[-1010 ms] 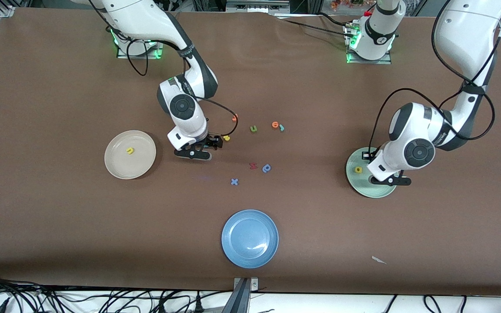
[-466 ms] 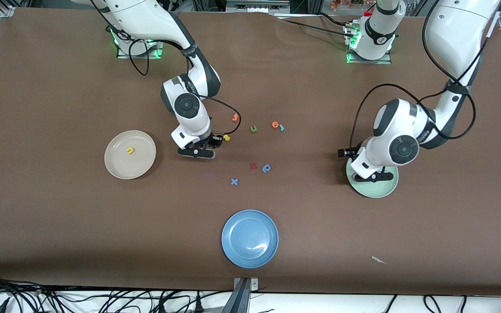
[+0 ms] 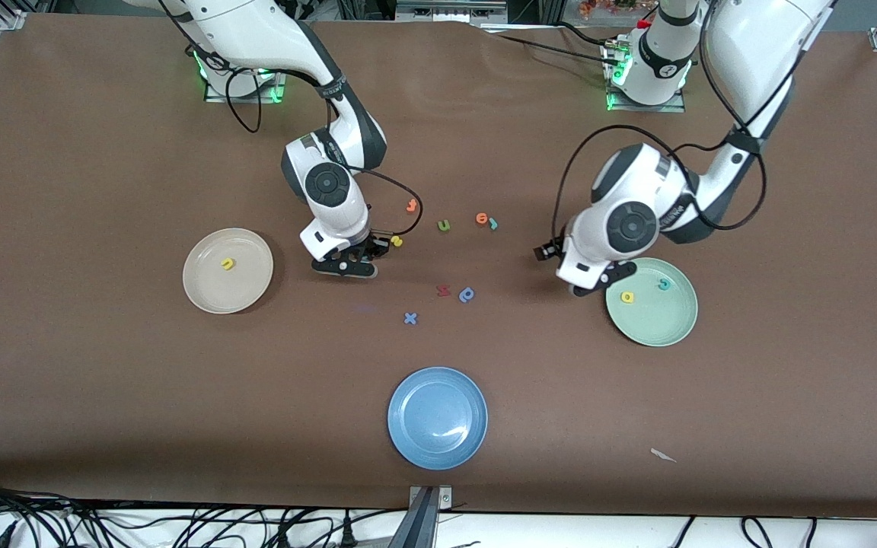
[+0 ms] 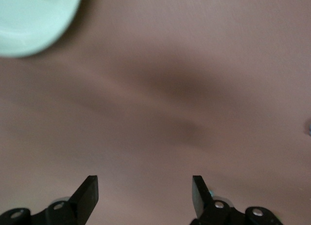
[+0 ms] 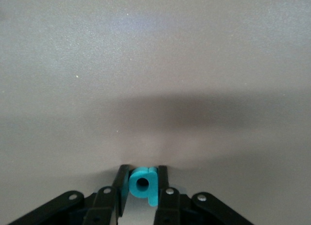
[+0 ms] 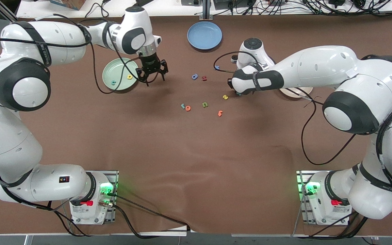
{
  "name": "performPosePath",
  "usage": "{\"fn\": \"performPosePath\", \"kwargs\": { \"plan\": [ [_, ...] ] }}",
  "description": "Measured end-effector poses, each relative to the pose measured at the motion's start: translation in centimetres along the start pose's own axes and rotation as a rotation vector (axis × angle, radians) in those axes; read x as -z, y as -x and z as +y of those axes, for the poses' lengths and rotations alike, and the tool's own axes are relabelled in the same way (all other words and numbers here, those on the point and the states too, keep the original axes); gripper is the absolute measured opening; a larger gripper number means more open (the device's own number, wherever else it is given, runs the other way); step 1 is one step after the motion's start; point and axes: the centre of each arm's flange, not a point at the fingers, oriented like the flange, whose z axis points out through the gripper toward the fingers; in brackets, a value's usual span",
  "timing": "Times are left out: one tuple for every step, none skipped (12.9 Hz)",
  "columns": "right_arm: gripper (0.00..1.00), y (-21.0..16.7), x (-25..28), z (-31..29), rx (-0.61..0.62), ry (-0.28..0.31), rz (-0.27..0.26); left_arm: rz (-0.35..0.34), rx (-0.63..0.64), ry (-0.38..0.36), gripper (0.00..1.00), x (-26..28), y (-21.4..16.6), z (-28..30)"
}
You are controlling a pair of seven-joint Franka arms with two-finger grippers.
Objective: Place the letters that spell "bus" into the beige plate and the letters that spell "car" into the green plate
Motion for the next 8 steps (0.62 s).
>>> {"fn": "performPosePath", "kwargs": {
  "plan": [
    [0.28, 0.0, 0.0, 0.0, 0.000, 0.000, 0.000, 0.004, 0.030, 0.013, 0.86, -0.6, 1.3, 1.0],
    [0.28, -0.1, 0.1, 0.0, -0.001, 0.000, 0.002, 0.013, 0.059, 0.031, 0.86, -1.5, 2.6, 1.9],
    [0.28, -0.4, 0.4, 0.1, -0.002, 0.000, 0.002, 0.021, 0.083, 0.050, 0.86, -2.7, 3.7, 2.6],
    [0.28, -0.8, 1.1, 0.4, 0.001, 0.008, -0.005, 0.027, 0.106, 0.069, 0.86, -4.1, 4.7, 3.1],
    [0.28, -1.5, 2.0, 1.2, 0.012, 0.022, -0.016, 0.031, 0.128, 0.087, 0.86, -5.4, 5.6, 3.6],
    [0.28, -2.5, 3.2, 2.5, 0.034, 0.038, -0.028, 0.030, 0.143, 0.100, 0.85, -6.6, 6.4, 3.9],
    [0.28, -3.5, 4.3, 4.1, 0.062, 0.054, -0.042, 0.027, 0.152, 0.109, 0.81, -7.6, 6.9, 4.2],
    [0.28, -4.5, 5.3, 6.0, 0.093, 0.067, -0.052, 0.021, 0.158, 0.113, 0.81, -8.4, 7.1, 4.4]
  ]
}}
